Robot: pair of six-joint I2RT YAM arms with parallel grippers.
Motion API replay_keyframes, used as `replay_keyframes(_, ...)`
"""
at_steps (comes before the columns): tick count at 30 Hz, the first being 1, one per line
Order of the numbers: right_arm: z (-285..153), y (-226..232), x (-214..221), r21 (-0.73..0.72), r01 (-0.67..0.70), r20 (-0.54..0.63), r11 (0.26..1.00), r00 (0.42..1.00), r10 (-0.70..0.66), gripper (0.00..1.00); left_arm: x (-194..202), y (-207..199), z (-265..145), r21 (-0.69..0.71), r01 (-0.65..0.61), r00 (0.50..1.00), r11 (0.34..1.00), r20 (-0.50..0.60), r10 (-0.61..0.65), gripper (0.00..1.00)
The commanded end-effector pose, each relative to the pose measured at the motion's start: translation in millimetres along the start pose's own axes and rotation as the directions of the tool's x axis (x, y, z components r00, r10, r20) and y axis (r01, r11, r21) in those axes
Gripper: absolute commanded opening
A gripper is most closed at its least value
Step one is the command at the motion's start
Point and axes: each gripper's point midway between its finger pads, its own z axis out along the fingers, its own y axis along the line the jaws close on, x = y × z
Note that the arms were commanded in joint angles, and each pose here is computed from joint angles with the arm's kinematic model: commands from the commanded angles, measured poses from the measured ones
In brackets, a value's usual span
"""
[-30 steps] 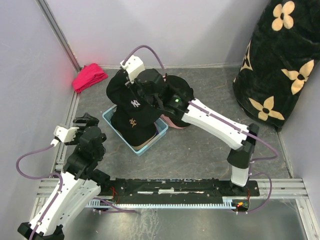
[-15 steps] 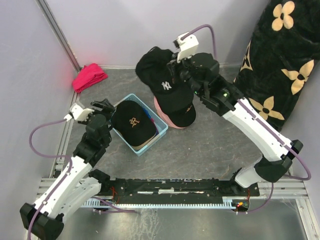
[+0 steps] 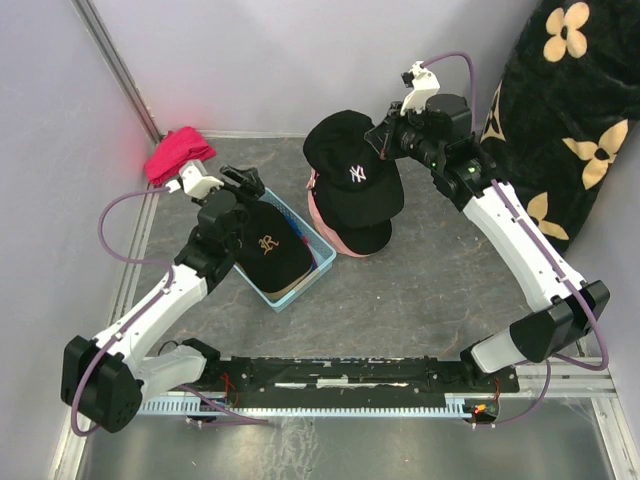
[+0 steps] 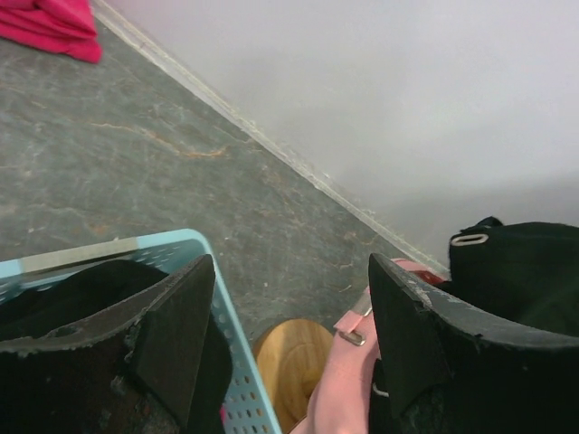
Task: Stack the hats
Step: Stack the hat on the hat.
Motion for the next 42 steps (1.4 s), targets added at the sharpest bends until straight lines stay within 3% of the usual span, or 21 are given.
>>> replay_keyframes(1,-11.4,26.2,-32.0,-0.169,-0.071,0.083,0.983,0.993,0.085,0.02,-24.3,-39.7,8.9,0.112,0.026,0.998,0.993,0.055,-0.032,0.75)
replay_keyframes(15,-6.5,1.0,14.1,-0.257,-0.234,-0.038,0.938,0.972,0.232,0.02,-7.3,-85.1,29.3,0.275,0.024,0.999,0.961,0.014,-0.029,0.75)
replay_keyframes(28,-12.5,-14.3,32.7,-0.272,-0.296,-0.063,0.916,0.955,0.291,0.02,13.8,-143.0,29.8,0.521,0.010,0.998,0.853,-0.059,0.024,0.75)
replay_keyframes(42,-16.3,-22.9,56.0,-0.239,-0.305,-0.112,0.922,0.952,0.286,0.02,39.4,-176.1,34.4,0.627,-0.008,0.989,0.779,-0.111,0.100,0.76)
